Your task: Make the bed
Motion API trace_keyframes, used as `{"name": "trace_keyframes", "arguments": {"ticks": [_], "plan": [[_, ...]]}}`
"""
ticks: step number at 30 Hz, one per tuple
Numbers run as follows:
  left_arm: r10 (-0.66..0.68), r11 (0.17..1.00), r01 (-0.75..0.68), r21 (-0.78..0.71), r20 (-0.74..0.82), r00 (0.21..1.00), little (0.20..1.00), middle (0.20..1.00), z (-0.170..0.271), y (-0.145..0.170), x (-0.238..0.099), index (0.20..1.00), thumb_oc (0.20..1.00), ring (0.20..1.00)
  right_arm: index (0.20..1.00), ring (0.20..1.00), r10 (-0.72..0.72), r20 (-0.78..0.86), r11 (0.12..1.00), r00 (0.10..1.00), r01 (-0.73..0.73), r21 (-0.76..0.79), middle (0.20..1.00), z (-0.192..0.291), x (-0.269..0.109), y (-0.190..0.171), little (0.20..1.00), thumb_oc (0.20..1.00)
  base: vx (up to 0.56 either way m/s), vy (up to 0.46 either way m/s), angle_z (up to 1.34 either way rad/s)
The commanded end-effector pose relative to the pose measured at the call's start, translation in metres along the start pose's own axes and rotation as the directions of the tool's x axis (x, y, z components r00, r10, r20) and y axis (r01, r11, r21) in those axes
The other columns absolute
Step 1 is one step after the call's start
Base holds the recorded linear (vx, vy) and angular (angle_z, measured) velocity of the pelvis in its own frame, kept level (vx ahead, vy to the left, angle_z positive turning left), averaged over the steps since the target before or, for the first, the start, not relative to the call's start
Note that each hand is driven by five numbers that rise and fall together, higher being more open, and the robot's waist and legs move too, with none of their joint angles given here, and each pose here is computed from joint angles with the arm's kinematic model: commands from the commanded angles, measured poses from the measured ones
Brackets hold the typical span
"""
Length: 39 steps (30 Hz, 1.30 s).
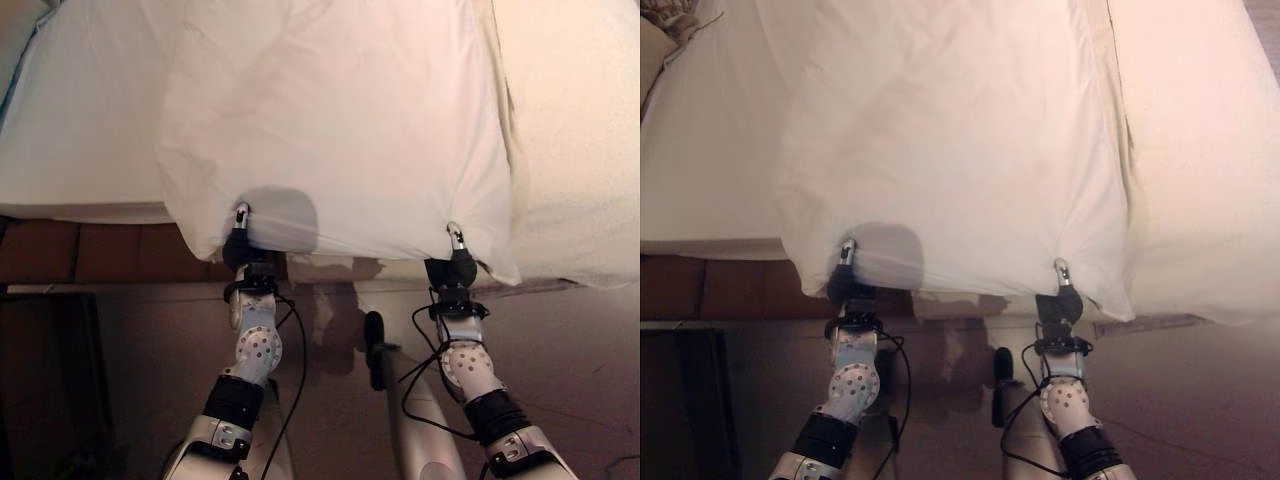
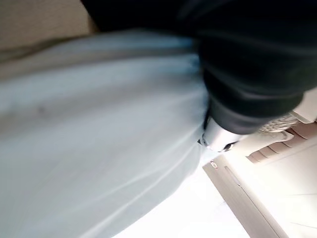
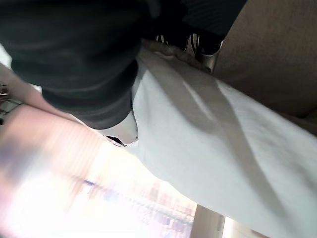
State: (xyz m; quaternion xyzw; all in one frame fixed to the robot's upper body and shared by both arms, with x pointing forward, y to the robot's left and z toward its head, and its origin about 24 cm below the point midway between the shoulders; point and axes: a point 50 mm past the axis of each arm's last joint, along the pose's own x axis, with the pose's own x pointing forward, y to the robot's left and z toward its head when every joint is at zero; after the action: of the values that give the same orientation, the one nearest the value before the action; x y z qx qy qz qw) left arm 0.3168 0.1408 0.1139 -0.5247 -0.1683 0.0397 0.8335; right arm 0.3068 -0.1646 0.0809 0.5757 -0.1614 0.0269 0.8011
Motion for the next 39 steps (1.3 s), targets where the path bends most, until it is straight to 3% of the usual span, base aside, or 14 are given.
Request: {"name": "trace_keyframes", "arguments": {"ticks": [1, 10, 26, 33, 39], "plan": [[-0.054, 0.997, 0.045, 0.065, 0.145, 0.988, 0.200, 0.200, 0.039, 0.004, 0.002, 0.200, 0.200, 0.200, 0.200, 0.200, 0.035, 0.120, 0.999, 0.992, -0.038, 0.024, 0.200, 0.019, -0.009, 0.004, 0.200, 0.200, 0.11, 0.709, 0.43], [-0.054, 0.987, 0.046, 0.154, 0.052, 0.997, 0.200, 0.200, 0.030, 0.020, -0.010, 0.200, 0.200, 0.200, 0.200, 0.200, 0.033, 0.063, 0.999, 0.997, -0.034, 0.015, 0.200, 0.005, -0.012, 0.003, 0.200, 0.200, 0.06, 0.551, 0.05], [0.028, 0.995, -0.030, 0.092, 0.022, 0.999, 0.200, 0.200, 0.009, 0.024, -0.021, 0.200, 0.200, 0.200, 0.200, 0.200, 0.021, 0.030, 0.987, 0.999, -0.016, -0.163, 0.200, 0.023, -0.016, -0.008, 0.200, 0.200, 0.05, 0.026, 0.02], [0.018, 0.990, -0.037, 0.136, 0.135, 0.991, 0.200, 0.200, 0.035, 0.021, -0.013, 0.200, 0.200, 0.200, 0.200, 0.200, 0.012, 0.077, 0.993, 0.997, -0.003, -0.122, 0.200, 0.025, -0.012, -0.008, 0.200, 0.200, 0.08, 0.145, -0.08], [0.031, 0.990, -0.053, 0.134, 0.161, 0.987, 0.200, 0.200, 0.036, 0.020, -0.005, 0.200, 0.200, 0.200, 0.200, 0.200, -0.014, 0.072, 0.995, 0.997, 0.021, -0.100, 0.200, 0.018, -0.012, -0.011, 0.200, 0.200, 0.04, 0.483, -0.24]]}}
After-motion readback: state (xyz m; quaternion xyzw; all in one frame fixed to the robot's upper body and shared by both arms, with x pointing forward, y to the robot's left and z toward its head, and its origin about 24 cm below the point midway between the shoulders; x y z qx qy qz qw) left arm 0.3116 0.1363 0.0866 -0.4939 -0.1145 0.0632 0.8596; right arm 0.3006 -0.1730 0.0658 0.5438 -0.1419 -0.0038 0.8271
